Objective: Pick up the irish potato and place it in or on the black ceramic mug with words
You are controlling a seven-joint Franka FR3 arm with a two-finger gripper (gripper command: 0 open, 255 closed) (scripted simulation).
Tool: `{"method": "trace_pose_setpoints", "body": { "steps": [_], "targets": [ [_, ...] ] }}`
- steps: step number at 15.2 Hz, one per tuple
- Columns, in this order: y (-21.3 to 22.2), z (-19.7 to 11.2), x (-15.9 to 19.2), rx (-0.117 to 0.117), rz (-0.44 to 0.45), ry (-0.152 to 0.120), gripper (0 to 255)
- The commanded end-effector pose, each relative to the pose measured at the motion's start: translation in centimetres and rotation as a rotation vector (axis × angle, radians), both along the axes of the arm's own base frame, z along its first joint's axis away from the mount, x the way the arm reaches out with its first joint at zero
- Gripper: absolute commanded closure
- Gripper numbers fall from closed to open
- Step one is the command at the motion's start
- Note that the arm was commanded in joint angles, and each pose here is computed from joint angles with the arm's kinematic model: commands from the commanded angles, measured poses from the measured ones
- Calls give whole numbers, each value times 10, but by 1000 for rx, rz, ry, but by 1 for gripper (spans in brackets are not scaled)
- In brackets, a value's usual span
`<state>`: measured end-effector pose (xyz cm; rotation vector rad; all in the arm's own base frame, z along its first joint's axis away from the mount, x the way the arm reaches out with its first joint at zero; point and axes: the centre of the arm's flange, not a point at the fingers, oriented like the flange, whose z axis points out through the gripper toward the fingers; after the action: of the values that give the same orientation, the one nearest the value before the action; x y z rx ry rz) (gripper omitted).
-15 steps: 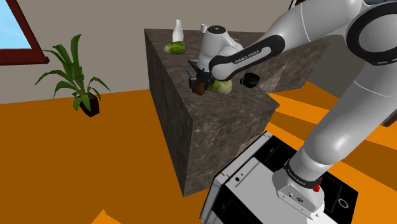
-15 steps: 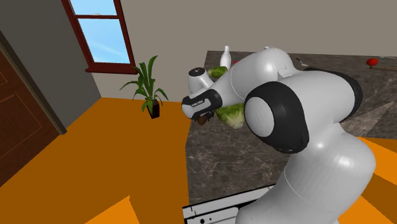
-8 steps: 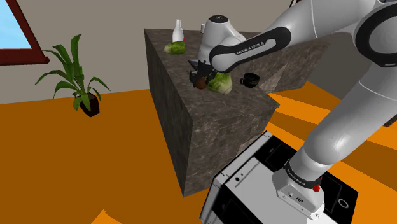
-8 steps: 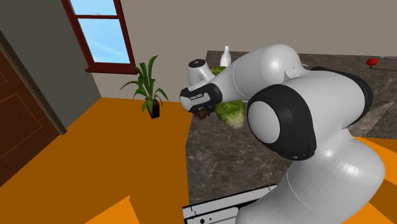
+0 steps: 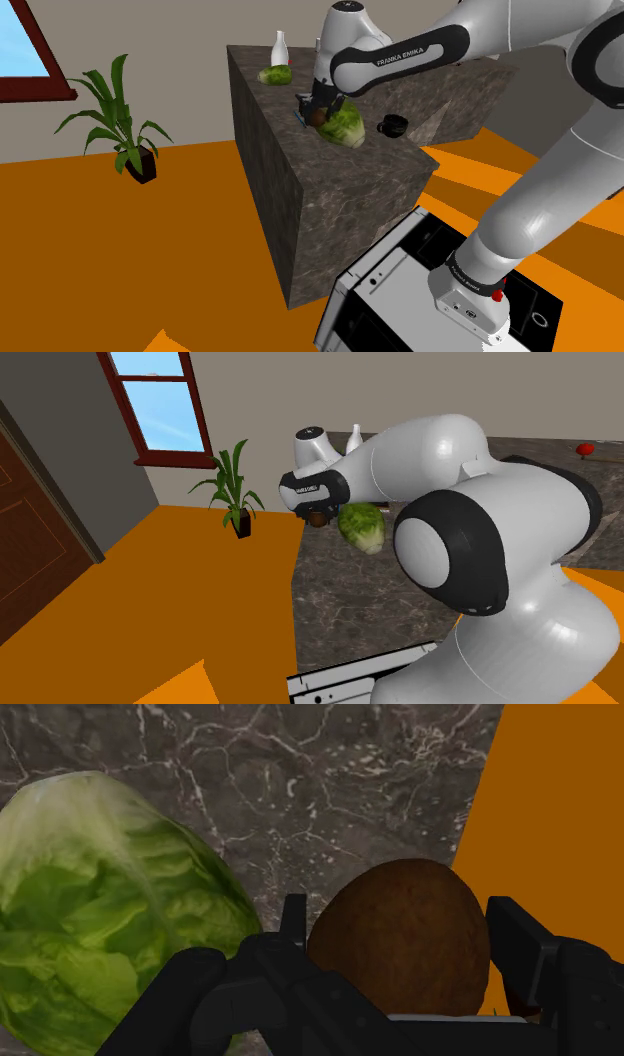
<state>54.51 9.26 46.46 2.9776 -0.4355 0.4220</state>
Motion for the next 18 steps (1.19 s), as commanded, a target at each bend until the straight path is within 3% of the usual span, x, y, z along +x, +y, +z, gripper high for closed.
{"method": "trace_pose_setpoints", "body": {
  "steps": [1,4,18],
  "targets": [
    [1,10,0,0,0,0,255],
    [1,23,0,0,0,0,255],
    [-184,23,-14,0,0,0,255]
  ]
}}
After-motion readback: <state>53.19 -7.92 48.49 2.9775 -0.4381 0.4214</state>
